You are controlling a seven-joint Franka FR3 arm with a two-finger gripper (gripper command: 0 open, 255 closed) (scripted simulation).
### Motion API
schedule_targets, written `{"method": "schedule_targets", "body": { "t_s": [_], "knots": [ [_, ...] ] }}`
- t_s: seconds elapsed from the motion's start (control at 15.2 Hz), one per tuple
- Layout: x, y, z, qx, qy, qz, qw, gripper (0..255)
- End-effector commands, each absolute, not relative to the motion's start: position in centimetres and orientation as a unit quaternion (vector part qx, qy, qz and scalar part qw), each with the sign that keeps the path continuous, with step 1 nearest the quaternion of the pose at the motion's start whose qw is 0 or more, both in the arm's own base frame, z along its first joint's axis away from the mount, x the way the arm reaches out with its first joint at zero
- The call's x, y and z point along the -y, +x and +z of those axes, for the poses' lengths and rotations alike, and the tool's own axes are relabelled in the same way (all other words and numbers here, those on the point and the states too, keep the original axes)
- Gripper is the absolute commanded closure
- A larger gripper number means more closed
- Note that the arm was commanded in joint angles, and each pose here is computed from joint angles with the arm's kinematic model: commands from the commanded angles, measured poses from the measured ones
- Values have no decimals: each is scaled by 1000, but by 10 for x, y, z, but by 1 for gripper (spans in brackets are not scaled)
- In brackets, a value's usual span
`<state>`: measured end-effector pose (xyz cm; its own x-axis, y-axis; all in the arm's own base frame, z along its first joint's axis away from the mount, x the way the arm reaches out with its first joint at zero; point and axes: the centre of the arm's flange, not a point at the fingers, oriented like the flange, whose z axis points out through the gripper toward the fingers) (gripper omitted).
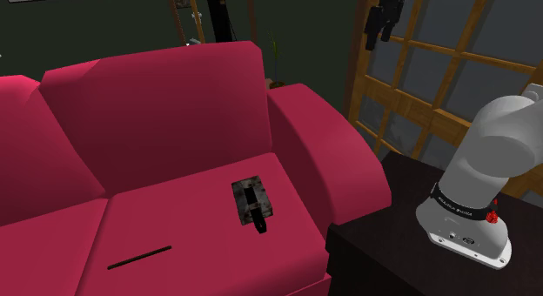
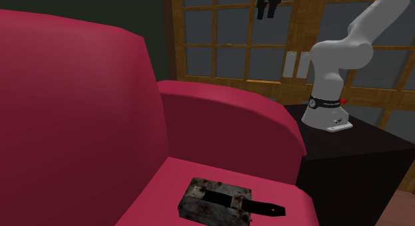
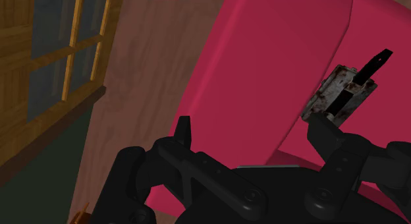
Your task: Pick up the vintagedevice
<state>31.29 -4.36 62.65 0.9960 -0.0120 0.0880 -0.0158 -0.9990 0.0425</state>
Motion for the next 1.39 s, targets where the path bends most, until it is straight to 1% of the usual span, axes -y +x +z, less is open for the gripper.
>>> {"method": "schedule_targets", "body": {
  "t_s": [0.0, 1.32],
  "knots": [
    [44, 313, 626, 7, 999, 44, 22, 0],
    [-111, 388, 426, 86, 996, -19, 0, 0]
  ]
}}
